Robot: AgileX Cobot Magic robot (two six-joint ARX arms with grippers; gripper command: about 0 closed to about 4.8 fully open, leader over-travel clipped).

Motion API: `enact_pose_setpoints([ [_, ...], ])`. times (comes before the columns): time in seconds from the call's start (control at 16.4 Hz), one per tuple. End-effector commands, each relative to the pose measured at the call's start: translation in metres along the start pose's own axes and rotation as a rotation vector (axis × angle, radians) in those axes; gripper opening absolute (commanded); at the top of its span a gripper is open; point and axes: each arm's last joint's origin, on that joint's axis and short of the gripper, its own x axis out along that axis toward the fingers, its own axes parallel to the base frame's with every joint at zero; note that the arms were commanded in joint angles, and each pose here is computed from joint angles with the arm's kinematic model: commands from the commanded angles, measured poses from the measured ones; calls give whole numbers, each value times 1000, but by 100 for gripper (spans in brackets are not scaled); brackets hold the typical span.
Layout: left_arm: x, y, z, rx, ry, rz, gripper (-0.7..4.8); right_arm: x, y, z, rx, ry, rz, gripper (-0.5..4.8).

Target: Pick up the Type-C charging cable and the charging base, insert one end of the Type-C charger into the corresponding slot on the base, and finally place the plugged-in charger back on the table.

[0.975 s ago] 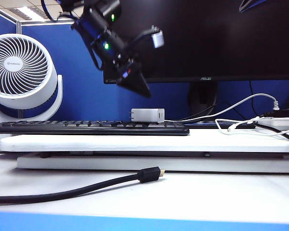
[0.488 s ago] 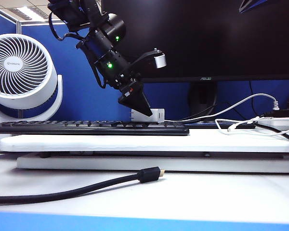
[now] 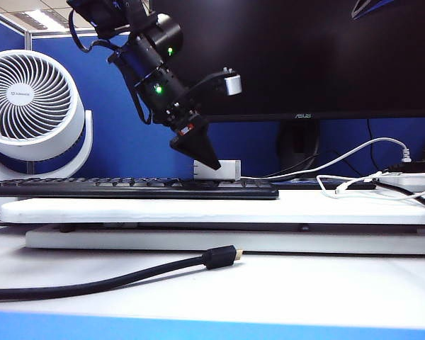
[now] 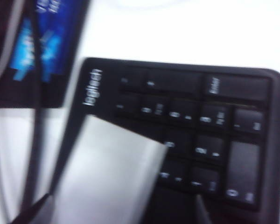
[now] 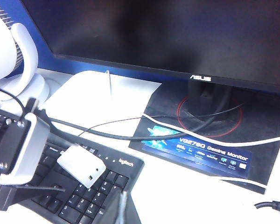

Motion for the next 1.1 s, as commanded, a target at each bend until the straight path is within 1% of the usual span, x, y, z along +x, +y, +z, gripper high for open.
enact_pose_setpoints([
  [0.06, -3, 10, 8, 43, -55, 102, 399, -1, 1, 3, -9, -19, 6, -6],
  [0.12, -3, 11, 9, 50, -64, 115, 389, -1, 1, 3, -9, -19, 6, -6],
  [0.18, -1, 11, 8, 48, -61, 110, 360, -1, 1, 3, -9, -19, 6, -6],
  [0.43, 10, 8, 0, 31, -41, 81, 360, -1, 1, 3, -9, -19, 6, -6],
  [0.55, 14, 8, -2, 28, -37, 74, 333, -1, 1, 3, -9, -19, 6, -6],
  [0.61, 19, 7, -5, 25, -31, 66, 330, -1, 1, 3, -9, -19, 7, -6],
  [0.79, 26, 6, -9, -4, -20, 50, 288, -1, 1, 3, -9, -19, 6, -6],
  [0.85, 26, 6, -9, -20, -18, 50, 240, -1, 1, 3, -9, -19, 6, -6],
  [0.91, 24, 5, -9, -47, -14, 45, 151, -1, 1, 3, -9, -19, 6, -6],
  [0.98, 23, 4, -9, -63, -1, 34, 137, -1, 1, 3, -9, -19, 6, -6],
  [1.04, 16, -1, -9, -101, 30, -8, 127, -1, 1, 3, -9, -19, 6, -6],
  [1.1, 13, -4, -9, -118, 49, -35, 128, -1, 1, 3, -9, -19, 6, -6],
])
